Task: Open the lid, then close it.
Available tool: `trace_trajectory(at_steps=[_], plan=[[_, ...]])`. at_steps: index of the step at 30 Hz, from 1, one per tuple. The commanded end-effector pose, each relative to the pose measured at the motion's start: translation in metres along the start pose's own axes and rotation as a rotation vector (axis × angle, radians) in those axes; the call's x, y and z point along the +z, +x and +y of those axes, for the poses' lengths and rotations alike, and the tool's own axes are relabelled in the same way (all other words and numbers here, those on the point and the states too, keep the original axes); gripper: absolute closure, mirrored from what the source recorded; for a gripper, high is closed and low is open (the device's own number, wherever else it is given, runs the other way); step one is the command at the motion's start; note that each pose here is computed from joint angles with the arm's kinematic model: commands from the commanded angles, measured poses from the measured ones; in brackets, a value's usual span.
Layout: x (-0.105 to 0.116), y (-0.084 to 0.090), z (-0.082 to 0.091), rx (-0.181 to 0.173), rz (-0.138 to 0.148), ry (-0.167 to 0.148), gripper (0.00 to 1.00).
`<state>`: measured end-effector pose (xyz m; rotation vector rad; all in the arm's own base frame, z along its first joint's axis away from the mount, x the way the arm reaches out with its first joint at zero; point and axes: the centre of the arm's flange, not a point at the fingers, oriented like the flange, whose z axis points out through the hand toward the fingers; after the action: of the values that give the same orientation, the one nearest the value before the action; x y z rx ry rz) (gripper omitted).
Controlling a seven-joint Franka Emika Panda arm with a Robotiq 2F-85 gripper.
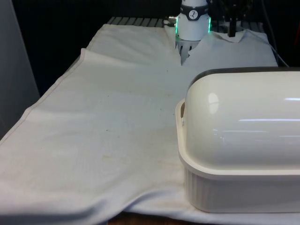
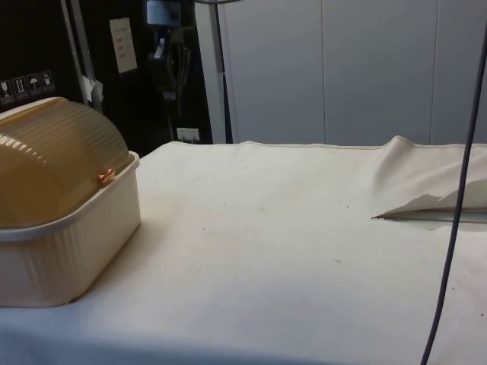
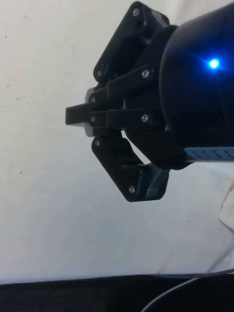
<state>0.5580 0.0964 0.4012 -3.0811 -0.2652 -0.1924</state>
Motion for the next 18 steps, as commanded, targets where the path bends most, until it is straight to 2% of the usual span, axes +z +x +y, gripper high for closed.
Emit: trace_trajectory(at_steps=[1,2,3,4,8,12,13,15,18], plan=[[0.004,0.002,-0.005,-0.004,0.017,0.007,1.0],[0.006,0.002,-0.007,-0.006,0.02,0.008,1.0],[0.004,0.001,-0.004,-0.006,0.008,0.001,1.0],[0.007,0.002,-0.009,-0.009,0.024,0.009,1.0],[0.014,0.006,-0.013,-0.018,0.039,0.011,1.0],[0.023,0.011,-0.01,-0.018,0.065,0.012,1.0],[0.022,0.009,-0.011,-0.019,0.054,0.005,1.0],[0.029,0.014,-0.007,-0.015,0.077,0.011,1.0],[0.035,0.017,-0.002,-0.007,0.088,0.011,1.0]])
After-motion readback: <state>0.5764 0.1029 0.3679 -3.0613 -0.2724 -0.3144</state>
